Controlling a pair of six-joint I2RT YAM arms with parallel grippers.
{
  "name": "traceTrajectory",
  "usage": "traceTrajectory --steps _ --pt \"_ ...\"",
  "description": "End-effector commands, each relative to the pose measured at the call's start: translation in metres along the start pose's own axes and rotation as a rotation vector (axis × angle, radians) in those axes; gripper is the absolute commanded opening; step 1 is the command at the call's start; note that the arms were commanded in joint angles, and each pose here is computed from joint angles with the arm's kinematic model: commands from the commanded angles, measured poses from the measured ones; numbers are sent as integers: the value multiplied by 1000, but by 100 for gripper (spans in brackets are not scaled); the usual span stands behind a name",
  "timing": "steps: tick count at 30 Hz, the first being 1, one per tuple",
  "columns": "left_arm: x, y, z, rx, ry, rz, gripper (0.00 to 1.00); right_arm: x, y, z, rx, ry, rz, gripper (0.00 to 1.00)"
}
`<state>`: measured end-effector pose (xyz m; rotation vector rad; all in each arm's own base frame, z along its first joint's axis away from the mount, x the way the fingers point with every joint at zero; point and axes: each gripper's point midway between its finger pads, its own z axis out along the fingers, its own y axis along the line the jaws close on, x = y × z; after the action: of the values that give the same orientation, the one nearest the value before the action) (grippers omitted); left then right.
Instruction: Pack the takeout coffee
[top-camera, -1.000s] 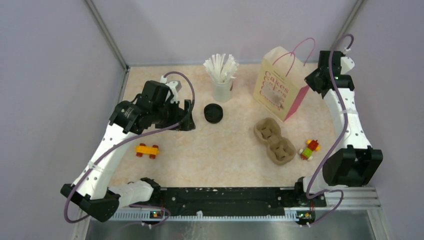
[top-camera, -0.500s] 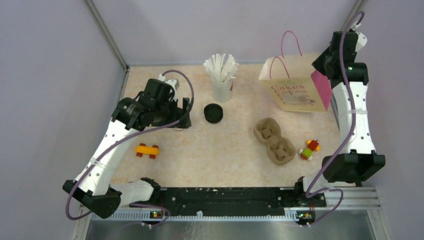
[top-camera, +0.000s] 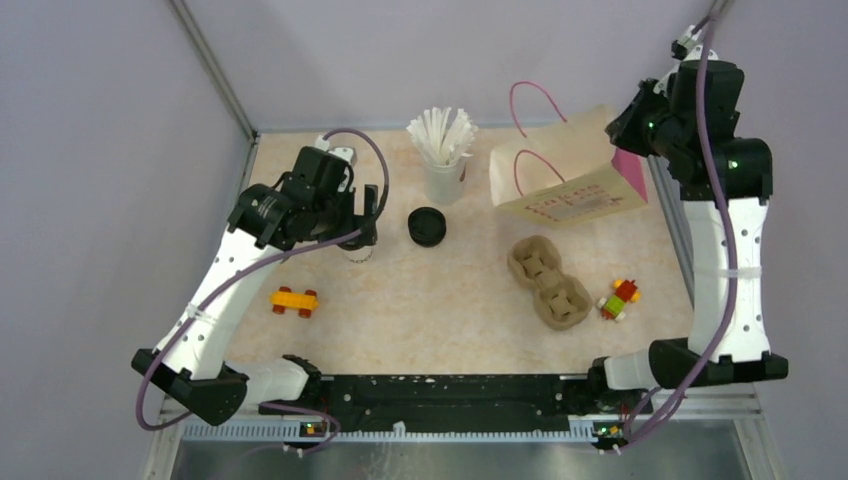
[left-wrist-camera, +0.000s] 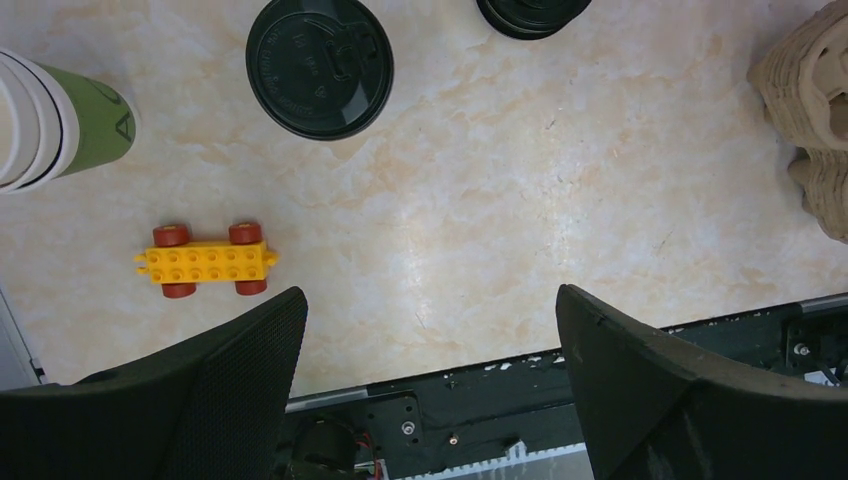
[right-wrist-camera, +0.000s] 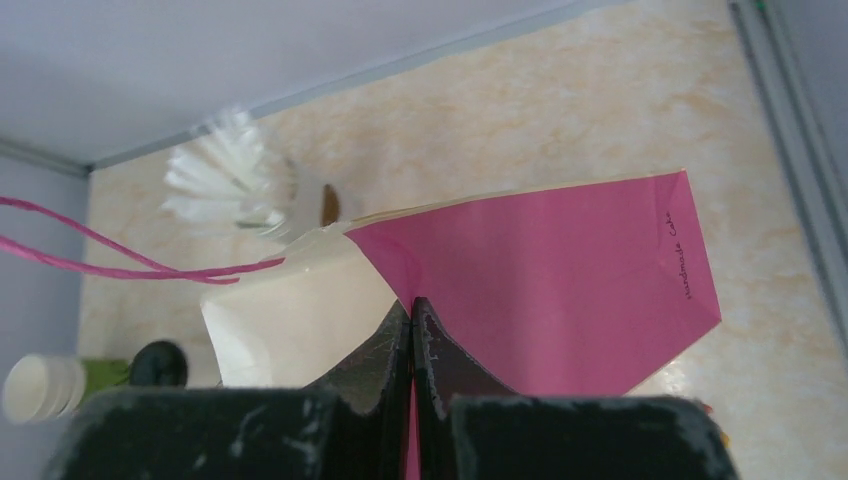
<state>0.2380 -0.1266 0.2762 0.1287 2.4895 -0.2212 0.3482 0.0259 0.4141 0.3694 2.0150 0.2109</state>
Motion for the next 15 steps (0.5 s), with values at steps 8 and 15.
traceTrajectory --steps 8,15 --pt "-33 -30 -38 151 -73 -65 96 26 81 -100 -477 76 136 0" --pt "-54 -18 -83 121 -187 -96 91 75 112 -109 -636 225 261 0"
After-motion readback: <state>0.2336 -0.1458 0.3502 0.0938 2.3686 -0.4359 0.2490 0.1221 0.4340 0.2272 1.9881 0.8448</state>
